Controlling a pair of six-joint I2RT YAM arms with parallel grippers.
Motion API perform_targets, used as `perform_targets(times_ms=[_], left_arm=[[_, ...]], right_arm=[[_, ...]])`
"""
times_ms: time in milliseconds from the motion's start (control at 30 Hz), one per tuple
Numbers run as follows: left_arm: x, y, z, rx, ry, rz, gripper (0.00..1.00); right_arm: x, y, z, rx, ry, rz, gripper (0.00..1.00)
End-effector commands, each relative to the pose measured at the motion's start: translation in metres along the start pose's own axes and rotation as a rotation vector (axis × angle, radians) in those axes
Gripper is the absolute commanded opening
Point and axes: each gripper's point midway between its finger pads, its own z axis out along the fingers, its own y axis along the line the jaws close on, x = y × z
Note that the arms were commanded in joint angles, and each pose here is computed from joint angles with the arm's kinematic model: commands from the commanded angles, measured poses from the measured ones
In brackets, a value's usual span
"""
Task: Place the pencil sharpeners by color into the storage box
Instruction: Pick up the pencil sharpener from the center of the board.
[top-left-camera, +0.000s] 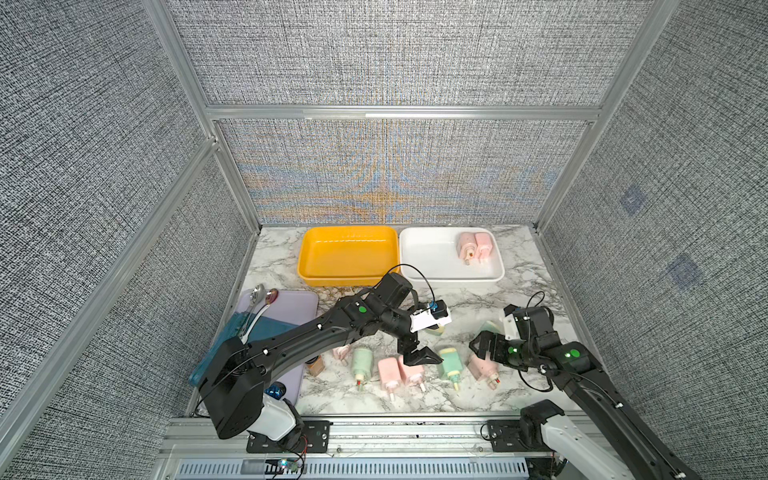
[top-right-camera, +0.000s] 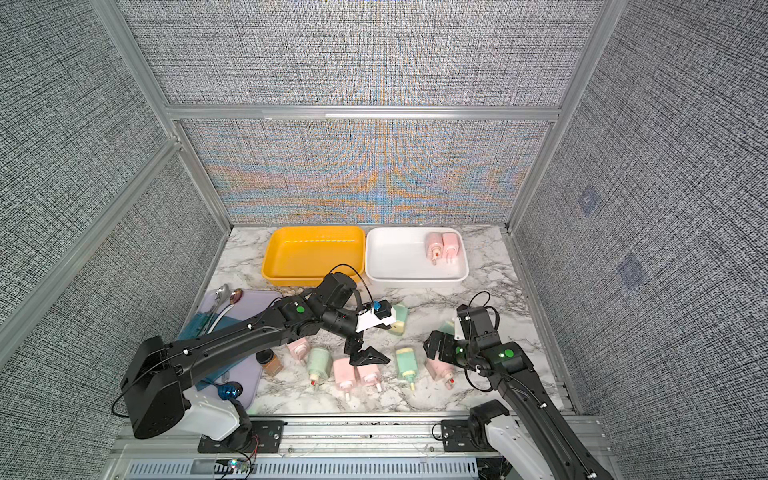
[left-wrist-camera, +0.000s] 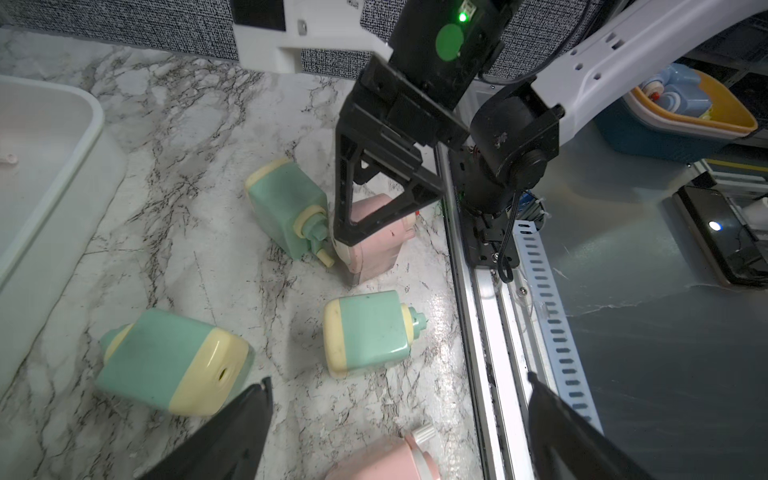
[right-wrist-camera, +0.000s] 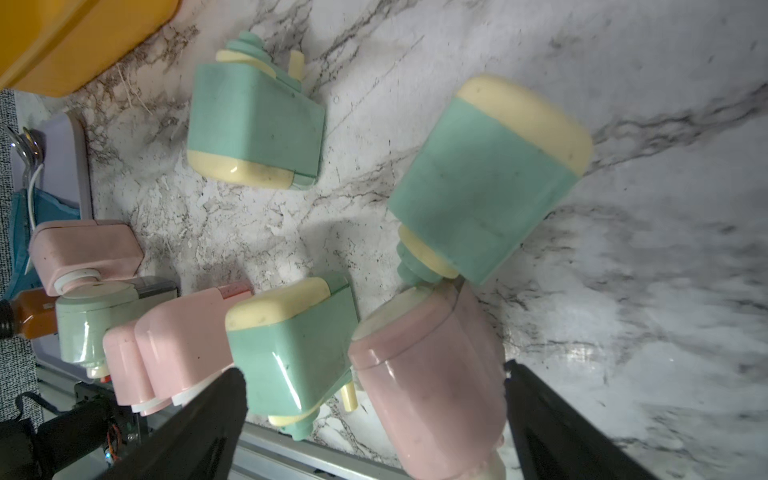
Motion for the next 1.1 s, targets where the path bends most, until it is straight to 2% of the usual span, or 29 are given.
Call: perform_targets(times_ms=[0,167,467,600,700,833,967,1067], left_arm=[[0.0,0.004,0.002,-0.016,-0.003,0.001,0.99],[0.011,0.02,0.008,-0.078,0.049,-0.035,0.99],[0.017,0.024,0.006,-0.112,0.07,-0.024,0.99],[0.017,0.025,0.006,-0.117,0.076,-0.023,0.99],[0.015,0.024,0.005,-0.115,0.07,-0.019,0.99],[0.014,0.025,0.004,-0.12,0.07,-0.019,0.99],[0.015,0.025,0.004,-0.124,0.075,-0.016,0.99],[0.015,0.027,0.003,-0.134,0.078,-0.015,0.99]], right_arm=[[0.005,0.004,0.003,-0.031,0.019,0.006,0.99],[0.012,0.003,0.01,-0.032,0.046,-0.032,0.99],[0.023,0.004,0.01,-0.011,0.062,-0.034,0.99],[0.026,-0.001,0.007,0.053,0.035,-0.026,0.99],[0.024,-0.004,0.006,0.099,0.004,-0.028,0.96],[0.028,-0.001,0.012,0.133,0.02,-0.074,0.88],[0.026,-0.005,0.012,0.237,0.01,-0.127,0.85],[0.035,-0.008,0.019,0.256,0.049,-0.146,0.84]])
